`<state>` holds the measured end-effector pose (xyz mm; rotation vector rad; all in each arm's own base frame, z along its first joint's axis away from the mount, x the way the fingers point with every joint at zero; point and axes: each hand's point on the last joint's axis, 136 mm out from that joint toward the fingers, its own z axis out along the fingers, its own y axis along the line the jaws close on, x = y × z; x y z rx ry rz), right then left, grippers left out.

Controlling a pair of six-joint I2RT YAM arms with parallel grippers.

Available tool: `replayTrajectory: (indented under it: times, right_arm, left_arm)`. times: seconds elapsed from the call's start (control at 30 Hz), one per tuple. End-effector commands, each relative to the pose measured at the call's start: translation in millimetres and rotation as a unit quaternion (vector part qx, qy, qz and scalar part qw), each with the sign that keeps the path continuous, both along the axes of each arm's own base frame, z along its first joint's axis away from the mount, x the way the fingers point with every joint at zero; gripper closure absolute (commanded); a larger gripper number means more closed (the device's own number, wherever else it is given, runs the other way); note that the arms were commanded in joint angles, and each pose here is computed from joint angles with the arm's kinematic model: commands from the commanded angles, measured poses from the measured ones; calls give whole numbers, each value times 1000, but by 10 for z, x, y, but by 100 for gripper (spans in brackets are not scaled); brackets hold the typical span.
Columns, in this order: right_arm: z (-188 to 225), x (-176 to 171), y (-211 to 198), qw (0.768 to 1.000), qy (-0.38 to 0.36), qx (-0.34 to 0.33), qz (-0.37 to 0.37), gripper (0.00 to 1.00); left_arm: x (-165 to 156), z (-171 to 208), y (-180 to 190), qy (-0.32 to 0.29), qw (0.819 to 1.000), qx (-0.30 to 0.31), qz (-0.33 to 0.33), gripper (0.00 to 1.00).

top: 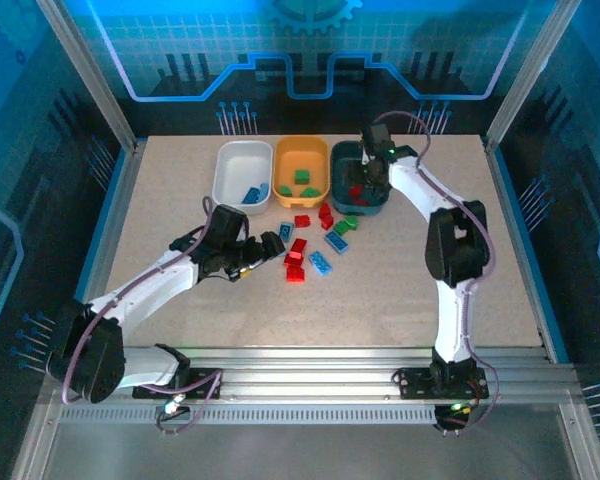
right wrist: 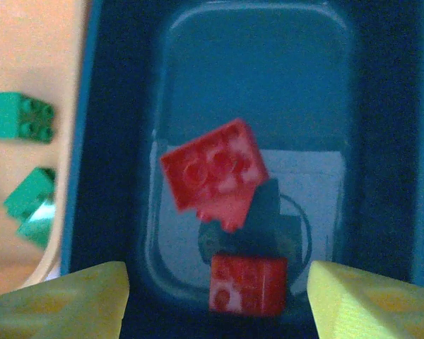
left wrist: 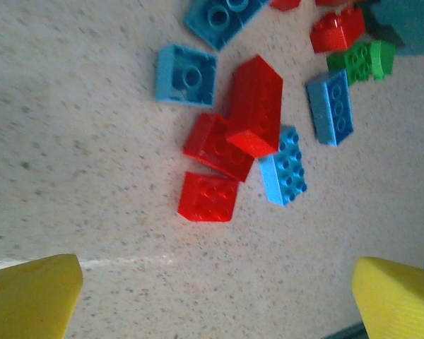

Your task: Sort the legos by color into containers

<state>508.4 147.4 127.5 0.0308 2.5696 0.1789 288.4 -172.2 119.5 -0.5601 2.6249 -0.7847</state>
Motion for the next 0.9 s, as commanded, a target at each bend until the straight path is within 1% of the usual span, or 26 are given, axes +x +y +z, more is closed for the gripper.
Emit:
replayTrajectory:
  times: [0.0, 0.1, 0.2, 0.3, 0.4, 0.5, 0.57, 0.6, 0.7, 0.87]
  right_arm:
    - [537, -325, 192, 998, -65, 13, 13, 31]
    - [499, -736, 366, 997, -69, 21, 33, 31]
    - [289, -1168, 550, 996, -51, 1, 70, 33]
    - [40, -1535, 796, 991, -17, -18, 128, 38]
    - [-230, -1816, 993, 982, 16, -35, 186, 43]
    - [-472, -1972, 1105, 970, 43, -59, 233, 41]
    - [-599, -2019, 1158, 963, 54, -75, 253, 40]
    - [-643, -2017, 1165, 963, 58, -76, 254, 40]
    - [-806, -2000, 1176, 960, 75, -79, 257, 40]
    - [-1036, -2003, 1212, 955, 102, -84, 264, 40]
  left_arm:
    - [3, 126, 450, -15, 996, 66, 60, 1]
    - [10, 148, 833, -15, 989, 55, 137, 1]
    - [-45, 119, 1168, -15, 977, 45, 205, 1]
    - [-117, 25, 1308, -10, 971, 44, 233, 1]
    - [-151, -141, 1243, 4, 973, 21, 231, 1]
    - [-199, -316, 1089, 33, 974, -23, 223, 1]
    - [-175, -367, 987, 30, 974, -56, 217, 1]
    - [-178, -392, 979, 29, 973, -61, 221, 1]
    - [-185, -419, 962, 33, 974, -62, 215, 1]
    - [-204, -372, 976, 30, 978, -46, 202, 1]
